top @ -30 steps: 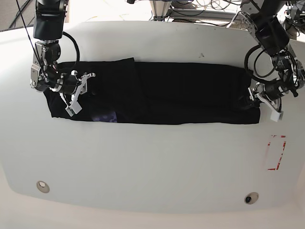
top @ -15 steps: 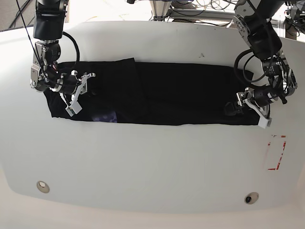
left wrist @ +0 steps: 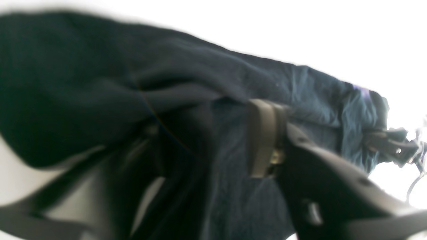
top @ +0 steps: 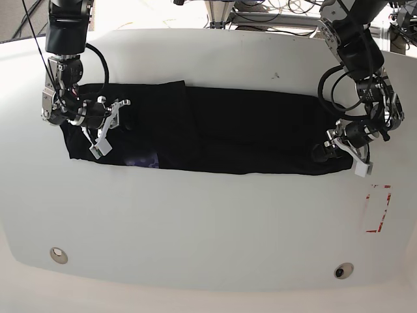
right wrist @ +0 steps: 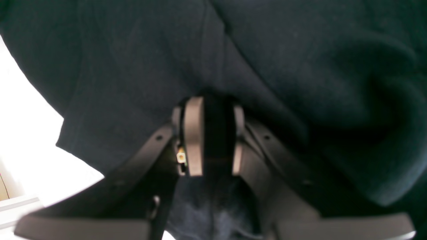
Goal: Layout the t-shirt on the table in an organized manner, then fold the t-shirt properly
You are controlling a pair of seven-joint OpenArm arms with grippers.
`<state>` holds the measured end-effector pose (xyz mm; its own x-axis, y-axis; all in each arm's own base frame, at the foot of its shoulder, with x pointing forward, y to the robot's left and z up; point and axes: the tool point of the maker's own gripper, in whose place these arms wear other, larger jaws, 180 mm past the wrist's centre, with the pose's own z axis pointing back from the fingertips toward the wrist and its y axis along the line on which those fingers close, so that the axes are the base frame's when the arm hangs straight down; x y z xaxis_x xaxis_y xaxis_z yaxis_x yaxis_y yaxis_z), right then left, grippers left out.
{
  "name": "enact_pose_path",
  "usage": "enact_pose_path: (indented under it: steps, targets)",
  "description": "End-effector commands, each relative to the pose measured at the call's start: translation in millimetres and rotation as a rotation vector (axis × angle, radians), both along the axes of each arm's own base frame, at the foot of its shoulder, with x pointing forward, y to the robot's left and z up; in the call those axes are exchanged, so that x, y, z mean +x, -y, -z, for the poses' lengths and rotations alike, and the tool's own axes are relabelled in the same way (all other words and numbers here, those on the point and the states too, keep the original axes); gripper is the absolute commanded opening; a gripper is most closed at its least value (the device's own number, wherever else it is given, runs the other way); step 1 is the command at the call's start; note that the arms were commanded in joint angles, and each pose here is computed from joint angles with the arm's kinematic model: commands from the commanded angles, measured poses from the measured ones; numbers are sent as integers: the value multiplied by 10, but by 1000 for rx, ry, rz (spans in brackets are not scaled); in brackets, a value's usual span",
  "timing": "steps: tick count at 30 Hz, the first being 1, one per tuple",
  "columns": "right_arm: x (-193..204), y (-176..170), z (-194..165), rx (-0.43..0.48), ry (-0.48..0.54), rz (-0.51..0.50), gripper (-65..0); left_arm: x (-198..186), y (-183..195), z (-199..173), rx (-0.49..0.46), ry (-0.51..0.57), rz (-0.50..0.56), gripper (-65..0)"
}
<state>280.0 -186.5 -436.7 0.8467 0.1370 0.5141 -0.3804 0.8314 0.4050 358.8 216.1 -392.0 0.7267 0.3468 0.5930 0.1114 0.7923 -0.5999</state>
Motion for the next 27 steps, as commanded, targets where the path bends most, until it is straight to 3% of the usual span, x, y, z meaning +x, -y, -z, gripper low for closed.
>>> enact_pose_path:
  steps: [1, 16, 27]
  targets:
    - [-242, 166, 235, -128, -126, -23, -520, 151, -90, -203, 0, 78, -28, -531]
    - [-242, 166, 235, -128, -126, -23, -520, 181, -160, -314, 45, 114, -21, -556]
    - [-242, 166, 235, -128, -126, -23, -520, -62, 189, -522, 298, 157, 256, -556]
